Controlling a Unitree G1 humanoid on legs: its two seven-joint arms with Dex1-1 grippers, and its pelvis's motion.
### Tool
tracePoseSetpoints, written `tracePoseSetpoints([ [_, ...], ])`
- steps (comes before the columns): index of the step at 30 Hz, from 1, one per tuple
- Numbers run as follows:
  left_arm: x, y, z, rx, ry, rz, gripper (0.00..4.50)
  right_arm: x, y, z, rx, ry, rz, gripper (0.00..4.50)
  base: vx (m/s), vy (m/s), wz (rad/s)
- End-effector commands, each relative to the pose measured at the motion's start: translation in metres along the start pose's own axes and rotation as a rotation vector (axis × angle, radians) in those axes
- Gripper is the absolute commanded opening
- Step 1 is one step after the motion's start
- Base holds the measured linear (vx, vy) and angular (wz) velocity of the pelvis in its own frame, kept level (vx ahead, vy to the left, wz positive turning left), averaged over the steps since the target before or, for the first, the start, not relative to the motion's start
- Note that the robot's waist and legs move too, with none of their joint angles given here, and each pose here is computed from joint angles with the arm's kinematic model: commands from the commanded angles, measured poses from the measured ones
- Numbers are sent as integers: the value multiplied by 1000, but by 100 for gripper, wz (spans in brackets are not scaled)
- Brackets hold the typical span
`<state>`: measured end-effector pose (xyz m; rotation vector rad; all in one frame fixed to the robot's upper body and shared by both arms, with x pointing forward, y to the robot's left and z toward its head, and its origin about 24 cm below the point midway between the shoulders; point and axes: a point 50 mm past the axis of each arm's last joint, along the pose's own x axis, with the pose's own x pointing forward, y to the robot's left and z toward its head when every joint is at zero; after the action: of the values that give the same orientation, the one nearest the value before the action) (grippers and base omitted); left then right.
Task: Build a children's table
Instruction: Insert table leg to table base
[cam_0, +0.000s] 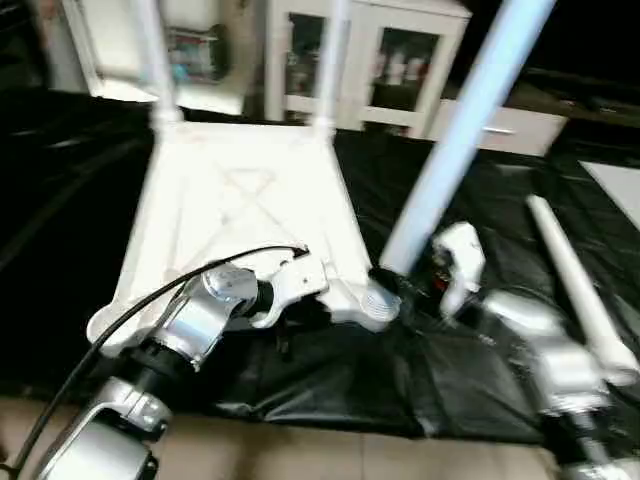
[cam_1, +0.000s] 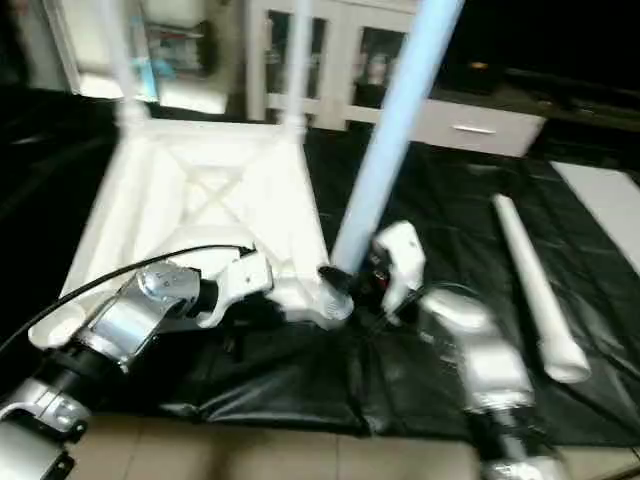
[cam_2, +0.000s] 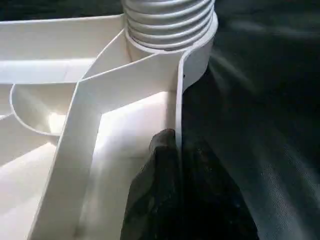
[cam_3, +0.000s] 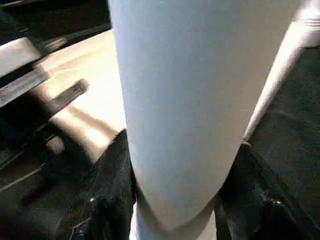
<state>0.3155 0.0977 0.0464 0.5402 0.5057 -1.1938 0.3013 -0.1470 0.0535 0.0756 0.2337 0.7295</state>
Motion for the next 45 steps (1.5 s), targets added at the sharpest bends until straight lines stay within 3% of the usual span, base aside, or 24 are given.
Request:
tracePoseSetpoints([
  [1,1,6,12,-28,-32,59,0,-14,-21,-52,82,233,-236,184,0,0,0],
  [3,7,16,29,-89,-45,171,0,-4,-34,-52,81,236,-461,184,-29,57,-23],
  [6,19,28,53,-189,-63,341,0,14,-41,-44,110,211,-677,184,-43,10,-2],
  [8,26,33,66,-231,-78,447,0,30,-37,-36,109,192,-712,184,-26,2,-1],
  [10,26,33,66,-231,-78,447,0,30,-37,-36,109,192,-712,184,0,0,0],
  [13,30,37,77,-248,-105,533,0,49,-29,-25,82,180,-729,184,40,-43,-14],
  [21,26,43,73,-278,-71,595,0,60,-28,-19,56,171,-764,184,31,1,-8],
  [29,25,46,69,-287,-53,608,0,67,-24,-13,91,117,-676,184,31,-9,1],
  [30,26,46,69,-287,-52,608,0,68,-24,-12,94,109,-664,219,0,0,0],
  [33,26,47,67,-287,-46,608,0,69,-24,-8,86,89,-651,258,0,0,0],
  [36,26,47,66,-284,-41,605,0,70,-23,-4,75,68,-625,264,0,0,0],
  [45,25,49,63,-272,-32,597,0,66,-20,9,34,10,-539,348,0,0,0],
])
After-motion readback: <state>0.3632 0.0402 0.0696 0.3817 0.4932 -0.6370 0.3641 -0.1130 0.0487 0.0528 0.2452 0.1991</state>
